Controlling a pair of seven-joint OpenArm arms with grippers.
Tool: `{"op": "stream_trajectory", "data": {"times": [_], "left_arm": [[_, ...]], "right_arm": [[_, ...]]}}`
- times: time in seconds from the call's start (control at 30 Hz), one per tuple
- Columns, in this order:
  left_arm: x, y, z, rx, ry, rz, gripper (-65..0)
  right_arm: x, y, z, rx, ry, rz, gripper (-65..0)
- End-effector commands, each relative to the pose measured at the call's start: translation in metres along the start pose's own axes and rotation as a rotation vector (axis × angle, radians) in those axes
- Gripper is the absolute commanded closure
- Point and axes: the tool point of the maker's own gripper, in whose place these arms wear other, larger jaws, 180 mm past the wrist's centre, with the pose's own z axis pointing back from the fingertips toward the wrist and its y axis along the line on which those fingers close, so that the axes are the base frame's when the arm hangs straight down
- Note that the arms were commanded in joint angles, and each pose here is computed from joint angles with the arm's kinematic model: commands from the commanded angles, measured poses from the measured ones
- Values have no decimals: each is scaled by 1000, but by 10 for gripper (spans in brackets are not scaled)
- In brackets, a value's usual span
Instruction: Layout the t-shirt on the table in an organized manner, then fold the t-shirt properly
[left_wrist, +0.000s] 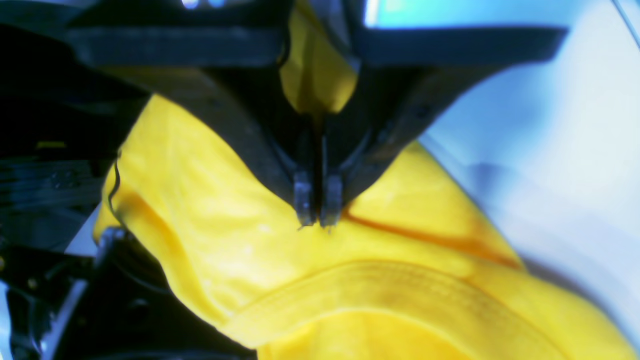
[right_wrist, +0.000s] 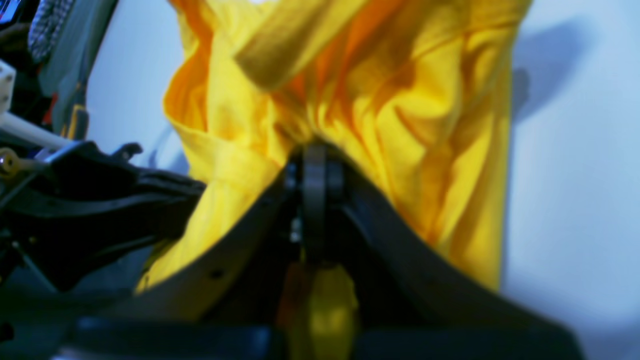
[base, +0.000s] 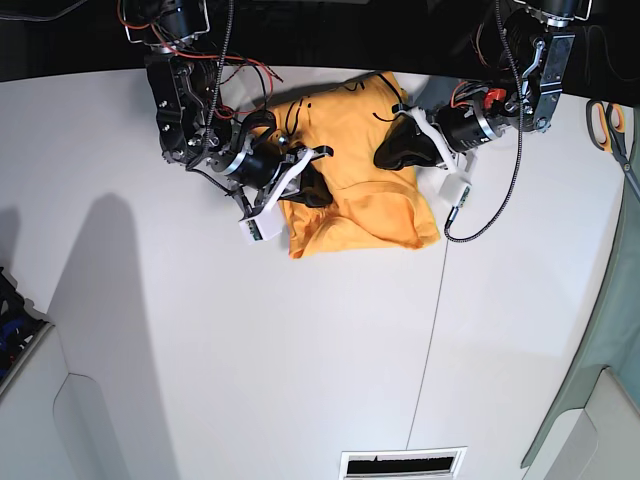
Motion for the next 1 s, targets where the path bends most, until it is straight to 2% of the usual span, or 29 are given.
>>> {"op": "stream_trajectory", "data": {"times": [0.0, 0.27, 0.57, 0.8, 0.97], "left_arm": [[0, 5, 1, 22, 28, -26, -33], [24, 10, -3, 27, 22, -66, -32], [36, 2, 0, 1, 9, -75, -32], [76, -8, 29, -21, -47, -177, -32], [73, -12, 53, -20, -21, -238, -32]], "right_arm": [[-15, 0, 4, -14, 55, 10, 0], [-11, 29, 30, 12, -16, 19, 0], [6, 18, 38, -11, -37, 72, 0], [26, 20, 51, -26, -46, 146, 0], [36, 23, 73, -30, -39, 193, 0]]}}
